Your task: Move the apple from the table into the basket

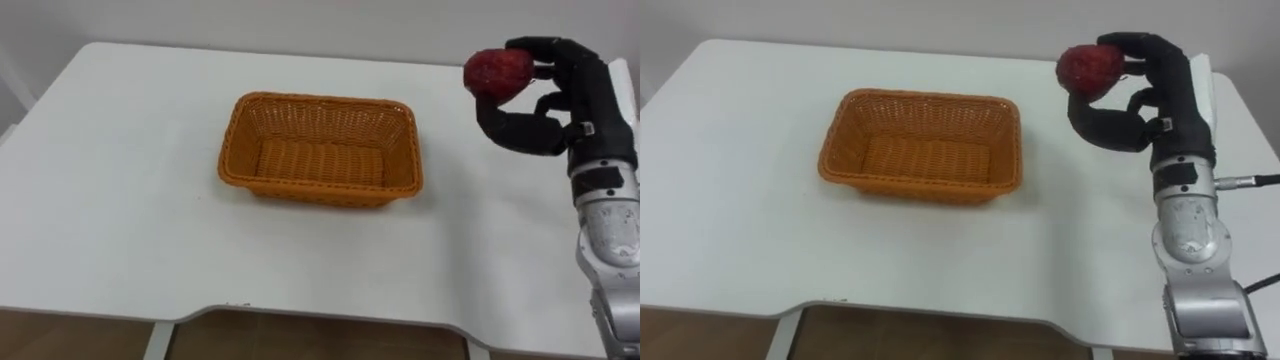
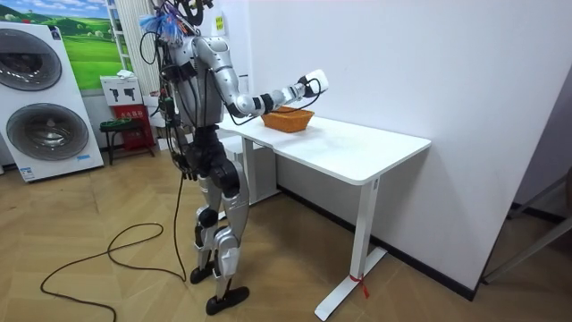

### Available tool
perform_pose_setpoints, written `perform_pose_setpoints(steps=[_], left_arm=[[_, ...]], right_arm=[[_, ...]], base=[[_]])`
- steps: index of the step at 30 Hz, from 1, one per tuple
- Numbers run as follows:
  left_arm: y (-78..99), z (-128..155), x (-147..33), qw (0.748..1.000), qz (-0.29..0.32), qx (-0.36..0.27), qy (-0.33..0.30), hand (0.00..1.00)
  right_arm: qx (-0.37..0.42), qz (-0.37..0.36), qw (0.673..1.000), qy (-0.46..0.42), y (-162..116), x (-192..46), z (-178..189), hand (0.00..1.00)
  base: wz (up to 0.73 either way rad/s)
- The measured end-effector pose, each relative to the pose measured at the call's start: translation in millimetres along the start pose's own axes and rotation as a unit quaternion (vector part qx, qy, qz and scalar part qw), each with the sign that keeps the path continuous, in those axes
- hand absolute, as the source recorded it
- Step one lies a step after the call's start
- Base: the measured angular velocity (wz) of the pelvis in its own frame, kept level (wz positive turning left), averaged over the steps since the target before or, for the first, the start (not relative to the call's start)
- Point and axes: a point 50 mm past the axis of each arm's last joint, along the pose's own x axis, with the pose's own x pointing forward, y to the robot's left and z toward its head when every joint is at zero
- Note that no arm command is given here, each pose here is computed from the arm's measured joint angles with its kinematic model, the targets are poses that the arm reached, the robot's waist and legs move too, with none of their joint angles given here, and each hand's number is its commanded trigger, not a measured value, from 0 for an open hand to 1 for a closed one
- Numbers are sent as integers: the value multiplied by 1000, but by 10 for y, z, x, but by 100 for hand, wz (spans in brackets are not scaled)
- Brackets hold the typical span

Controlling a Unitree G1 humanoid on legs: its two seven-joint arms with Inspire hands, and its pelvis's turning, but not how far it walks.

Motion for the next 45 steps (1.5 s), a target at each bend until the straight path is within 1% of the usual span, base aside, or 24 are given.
perform_pose_setpoints(steps=[3, 4, 5, 6, 10, 14, 19, 24, 32, 35, 38, 41, 44, 45], left_arm=[[-20, -4, -2, 1000, -3, 1, 1, 0], [-25, 6, -1, 1000, -4, 2, -1, 0], [-31, 11, 0, 1000, -5, 4, -1, 0], [-33, 21, 2, 1000, -5, 5, -3, 0], [-90, 42, 1, 1000, -9, 22, -6, 0], [-136, 57, -3, 999, -15, 35, -10, 0], [-127, 129, 11, 999, -14, 36, -19, 0], [-125, 134, 12, 999, -13, 36, -20, 0], [-132, 115, 7, 999, -15, 37, -17, 0], [-134, 109, 7, 999, -16, 37, -17, 0], [-135, 94, 6, 999, -16, 35, -14, 0], [-120, 23, -6, 1000, -11, 25, -4, 0], [-105, -45, -18, 1000, -1, 12, 6, 0], [-102, -61, -21, 1000, 0, 8, 9, 0]], right_arm=[[3, 25, 999, -22, 77, -3, 103, 100], [3, 36, 999, -32, 109, -5, 150, 96], [4, 47, 998, -42, 135, -7, 198, 22], [5, 52, 998, -46, 149, -9, 216, 0], [14, 89, 994, -68, 276, -40, 327, 0], [31, 117, 990, -67, 413, -76, 340, 0], [38, 156, 985, -68, 546, -136, 354, 0], [42, 169, 982, -67, 596, -158, 355, 0], [43, 166, 983, -67, 581, -153, 353, 0], [53, 149, 985, -64, 531, -136, 346, 0], [71, 112, 990, -59, 413, -105, 327, 0], [80, 46, 995, -41, 218, -110, 242, 0], [67, -60, 996, 0, -78, -183, 47, 0], [66, -82, 994, 7, -143, -191, 17, 0]], base=[[-2], [0], [0], [0], [0], [-4], [-1], [1], [-2], [0], [4], [7], [0], [4]])
